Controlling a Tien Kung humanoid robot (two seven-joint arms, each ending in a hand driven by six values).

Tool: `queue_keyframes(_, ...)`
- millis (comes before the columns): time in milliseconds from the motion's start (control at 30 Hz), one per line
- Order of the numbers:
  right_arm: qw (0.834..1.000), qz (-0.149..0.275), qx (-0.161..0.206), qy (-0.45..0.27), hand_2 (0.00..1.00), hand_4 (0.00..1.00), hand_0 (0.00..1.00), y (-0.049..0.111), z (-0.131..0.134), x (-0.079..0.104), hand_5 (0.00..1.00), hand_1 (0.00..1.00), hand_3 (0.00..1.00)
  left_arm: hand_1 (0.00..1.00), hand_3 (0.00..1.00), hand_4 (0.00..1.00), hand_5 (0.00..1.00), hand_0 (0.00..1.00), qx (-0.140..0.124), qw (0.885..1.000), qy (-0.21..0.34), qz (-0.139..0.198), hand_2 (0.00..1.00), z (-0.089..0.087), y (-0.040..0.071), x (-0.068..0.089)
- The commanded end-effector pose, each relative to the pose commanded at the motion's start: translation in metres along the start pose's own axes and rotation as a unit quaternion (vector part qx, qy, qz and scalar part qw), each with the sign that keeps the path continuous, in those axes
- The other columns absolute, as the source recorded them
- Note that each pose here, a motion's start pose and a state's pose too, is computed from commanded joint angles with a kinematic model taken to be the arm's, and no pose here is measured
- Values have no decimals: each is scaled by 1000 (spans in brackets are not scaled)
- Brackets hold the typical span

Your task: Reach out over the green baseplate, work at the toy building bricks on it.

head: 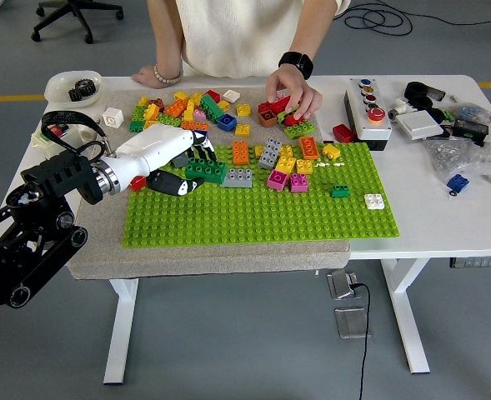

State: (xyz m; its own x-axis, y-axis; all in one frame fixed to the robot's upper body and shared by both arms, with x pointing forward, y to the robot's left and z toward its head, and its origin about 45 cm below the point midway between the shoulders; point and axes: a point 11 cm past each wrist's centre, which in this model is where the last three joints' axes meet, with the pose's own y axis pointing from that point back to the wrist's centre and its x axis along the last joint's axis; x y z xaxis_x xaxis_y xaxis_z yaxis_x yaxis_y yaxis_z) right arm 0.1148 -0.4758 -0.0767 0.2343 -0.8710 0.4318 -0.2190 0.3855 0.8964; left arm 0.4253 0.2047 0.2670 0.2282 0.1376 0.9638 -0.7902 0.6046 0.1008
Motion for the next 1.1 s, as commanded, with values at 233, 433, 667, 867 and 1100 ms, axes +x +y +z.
queue_keyframes(233,1000,-1,0,2,683,817,740,0,-1,-1,509,644,639,521,511,404,2,565,-38,999,-18,-2,511,0,5,0)
queue_keyframes(433,1000,-1,4,3,684,816,741,0,-5,0,509,645,638,523,512,414,2,566,-78,996,-43,4,511,5,6,0)
queue_keyframes(667,1000,0,7,5,684,817,741,0,-9,1,509,645,639,519,507,419,2,562,-133,987,-83,20,509,16,9,5)
queue_keyframes(867,1000,2,10,3,684,816,741,0,-13,3,510,645,638,521,508,406,2,567,-153,982,-109,16,509,19,11,6)
queue_keyframes(1100,1000,1,8,1,684,816,741,0,-11,3,509,645,638,524,507,409,2,570,-137,984,-113,12,508,14,10,7)
